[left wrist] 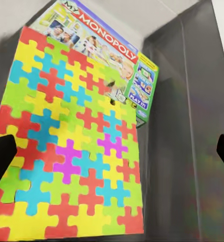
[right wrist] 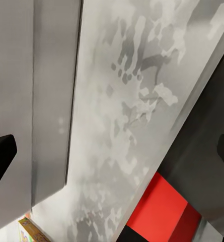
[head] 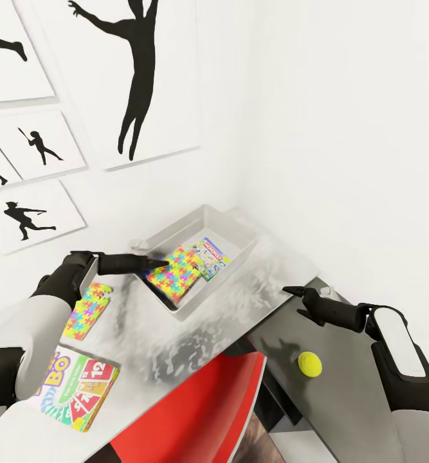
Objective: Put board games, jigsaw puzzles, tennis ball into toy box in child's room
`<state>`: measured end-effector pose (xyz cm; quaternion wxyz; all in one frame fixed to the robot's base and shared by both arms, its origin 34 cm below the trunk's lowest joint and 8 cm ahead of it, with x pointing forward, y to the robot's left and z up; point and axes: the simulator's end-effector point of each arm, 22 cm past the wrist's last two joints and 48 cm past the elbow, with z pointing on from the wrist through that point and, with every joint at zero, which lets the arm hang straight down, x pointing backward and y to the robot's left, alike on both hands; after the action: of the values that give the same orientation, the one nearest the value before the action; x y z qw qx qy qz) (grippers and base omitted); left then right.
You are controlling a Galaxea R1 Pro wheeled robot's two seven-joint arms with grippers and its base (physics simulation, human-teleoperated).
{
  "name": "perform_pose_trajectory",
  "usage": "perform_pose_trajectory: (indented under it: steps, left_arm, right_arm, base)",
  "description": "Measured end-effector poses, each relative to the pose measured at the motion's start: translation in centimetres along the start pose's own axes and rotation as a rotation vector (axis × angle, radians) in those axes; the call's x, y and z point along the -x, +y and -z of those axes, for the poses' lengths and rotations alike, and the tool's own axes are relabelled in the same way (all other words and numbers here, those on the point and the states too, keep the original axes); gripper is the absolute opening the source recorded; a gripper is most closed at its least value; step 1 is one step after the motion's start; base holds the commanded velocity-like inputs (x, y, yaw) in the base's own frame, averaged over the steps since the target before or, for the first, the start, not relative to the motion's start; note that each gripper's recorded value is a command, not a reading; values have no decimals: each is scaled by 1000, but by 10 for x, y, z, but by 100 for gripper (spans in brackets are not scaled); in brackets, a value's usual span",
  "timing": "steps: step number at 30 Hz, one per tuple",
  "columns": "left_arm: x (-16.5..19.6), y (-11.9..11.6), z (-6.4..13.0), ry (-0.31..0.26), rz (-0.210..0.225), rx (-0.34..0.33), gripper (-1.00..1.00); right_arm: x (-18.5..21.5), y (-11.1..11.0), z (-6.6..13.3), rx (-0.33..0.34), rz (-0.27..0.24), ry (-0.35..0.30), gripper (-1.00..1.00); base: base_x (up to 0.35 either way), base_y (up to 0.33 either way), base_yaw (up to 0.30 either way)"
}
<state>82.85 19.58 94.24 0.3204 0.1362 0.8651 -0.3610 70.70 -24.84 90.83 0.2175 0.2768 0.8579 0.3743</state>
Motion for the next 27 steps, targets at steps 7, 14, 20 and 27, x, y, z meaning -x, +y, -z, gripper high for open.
perform_pose_trajectory:
  steps: [7,14,20,27]
  left_arm:
    - [18,24,20,-32,-37,93,100]
    - [25,39,42,-43,-43,125,100]
    - [21,52,59,-24,-17,151,100]
    - [24,54,69,-24,-9,160,100]
  right_arm:
    - [-1,-2,0,-2,-2,2,100]
    - [-2,-3,0,-5,-2,3,100]
    - [-2,-2,1,-3,-1,2,100]
    - [0,3,4,4,3,-4,100]
  base:
    - [0,0,0]
    - [0,0,0]
    - [0,0,0]
    - [-152,26,0]
